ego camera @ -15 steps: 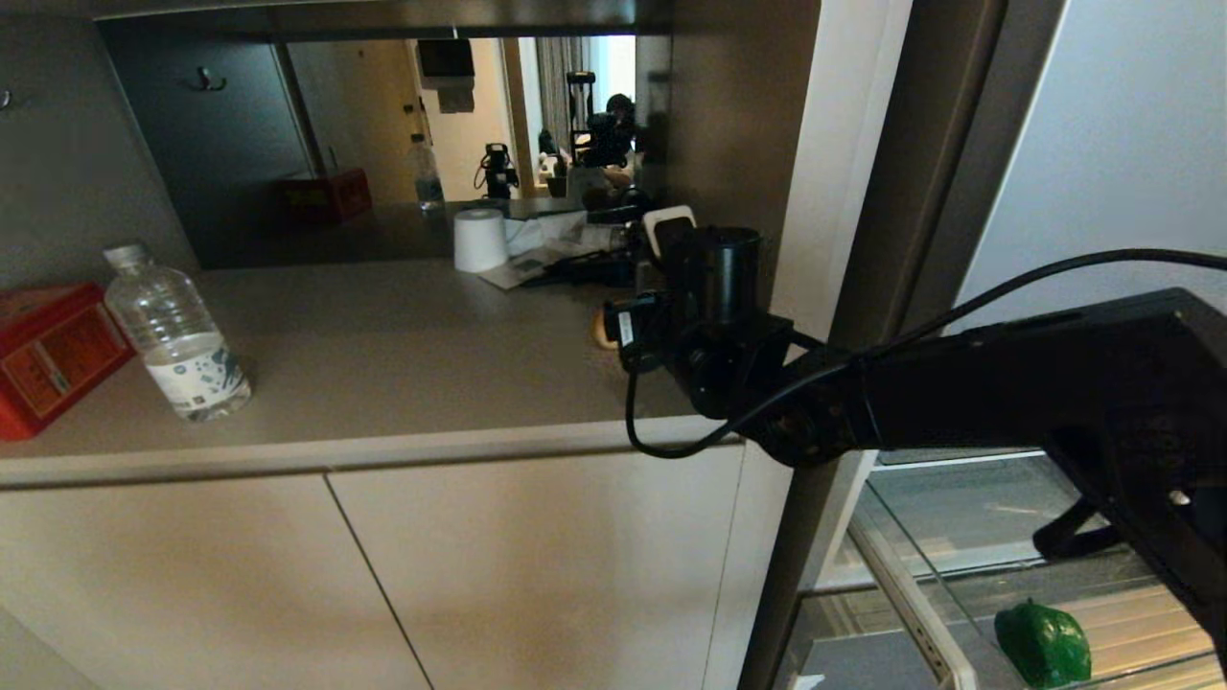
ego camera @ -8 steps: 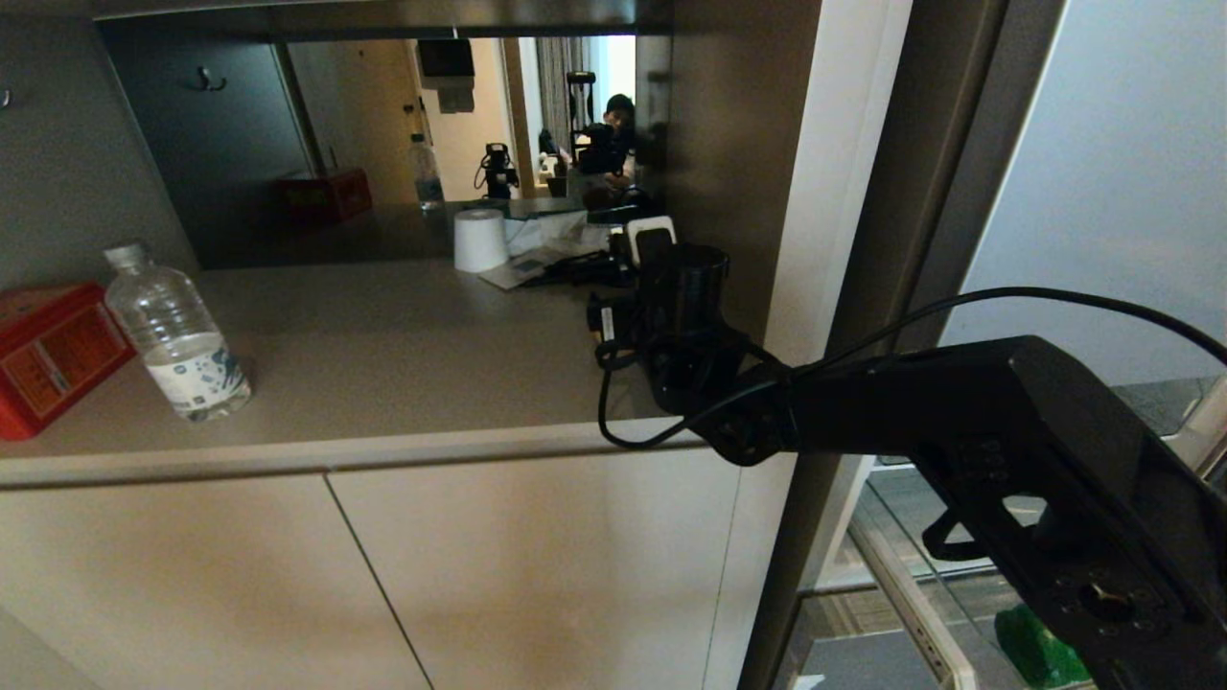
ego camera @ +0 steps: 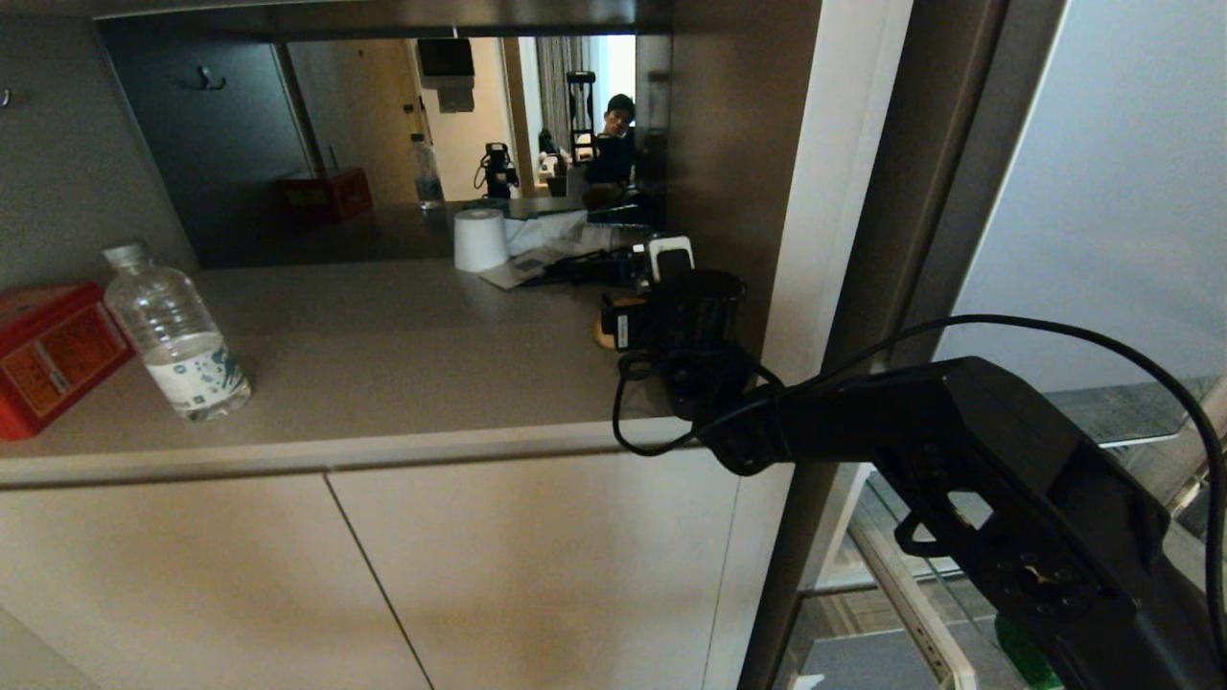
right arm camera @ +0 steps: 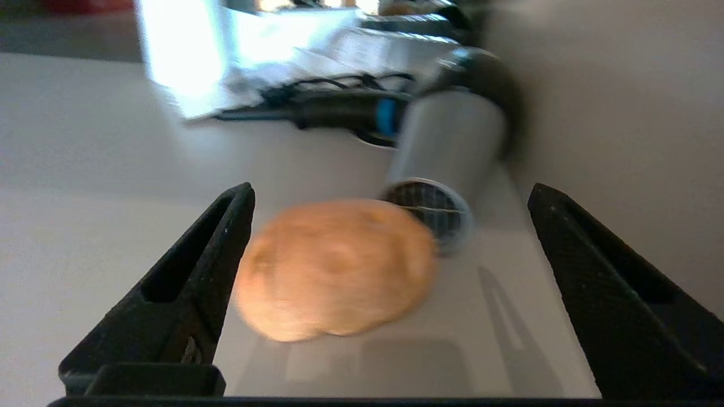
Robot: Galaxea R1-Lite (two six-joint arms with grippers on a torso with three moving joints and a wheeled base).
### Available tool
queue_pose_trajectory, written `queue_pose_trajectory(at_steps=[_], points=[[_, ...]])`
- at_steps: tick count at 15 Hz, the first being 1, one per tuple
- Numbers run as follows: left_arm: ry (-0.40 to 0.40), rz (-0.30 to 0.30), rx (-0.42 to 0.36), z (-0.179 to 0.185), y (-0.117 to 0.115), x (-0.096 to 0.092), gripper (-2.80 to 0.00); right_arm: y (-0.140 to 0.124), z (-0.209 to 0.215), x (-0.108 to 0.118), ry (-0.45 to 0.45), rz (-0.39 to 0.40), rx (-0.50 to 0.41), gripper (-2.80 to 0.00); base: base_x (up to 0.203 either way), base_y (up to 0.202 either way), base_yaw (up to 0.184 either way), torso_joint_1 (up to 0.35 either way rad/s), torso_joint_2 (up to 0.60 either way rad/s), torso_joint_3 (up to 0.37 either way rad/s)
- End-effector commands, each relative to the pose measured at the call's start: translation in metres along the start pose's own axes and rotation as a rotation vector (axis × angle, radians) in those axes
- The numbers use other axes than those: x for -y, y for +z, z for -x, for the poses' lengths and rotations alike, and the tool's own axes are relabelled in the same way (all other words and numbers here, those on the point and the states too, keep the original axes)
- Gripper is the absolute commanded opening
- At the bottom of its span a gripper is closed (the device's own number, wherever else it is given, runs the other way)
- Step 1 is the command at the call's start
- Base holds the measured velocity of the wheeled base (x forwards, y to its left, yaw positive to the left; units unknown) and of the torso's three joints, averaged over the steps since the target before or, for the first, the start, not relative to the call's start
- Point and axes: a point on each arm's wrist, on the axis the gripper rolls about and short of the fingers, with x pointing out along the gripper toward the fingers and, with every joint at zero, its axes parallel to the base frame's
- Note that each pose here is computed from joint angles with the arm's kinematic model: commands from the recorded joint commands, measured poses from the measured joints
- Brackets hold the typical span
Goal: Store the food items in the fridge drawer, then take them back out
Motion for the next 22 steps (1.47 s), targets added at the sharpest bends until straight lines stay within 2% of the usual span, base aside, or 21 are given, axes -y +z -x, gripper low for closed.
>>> queue_pose_trajectory(at_steps=[1, 4, 9, 22], points=[[0.0, 0.0, -0.002, 0.0, 0.0, 0.0, -2.8, -0.006, -0.001, 0.0, 0.014, 0.002, -0.001, 0.0, 0.0, 0.0, 0.0, 0.0, 0.0, 0.0], [0.0, 0.001, -0.002, 0.0, 0.0, 0.0, -2.8, -0.006, -0.002, 0.0, 0.046, 0.003, 0.0, 0.0, 0.0, 0.0, 0.0, 0.0, 0.0, 0.0], [0.0, 0.0, -0.002, 0.0, 0.0, 0.0, -2.8, -0.006, -0.007, 0.013, 0.115, 0.016, -0.012, 0.0, 0.0, 0.0, 0.0, 0.0, 0.0, 0.0], [0.0, 0.0, -0.002, 0.0, 0.0, 0.0, -2.8, -0.022, -0.007, 0.011, 0.18, 0.021, -0.077, 0.0, 0.0, 0.0, 0.0, 0.0, 0.0, 0.0]])
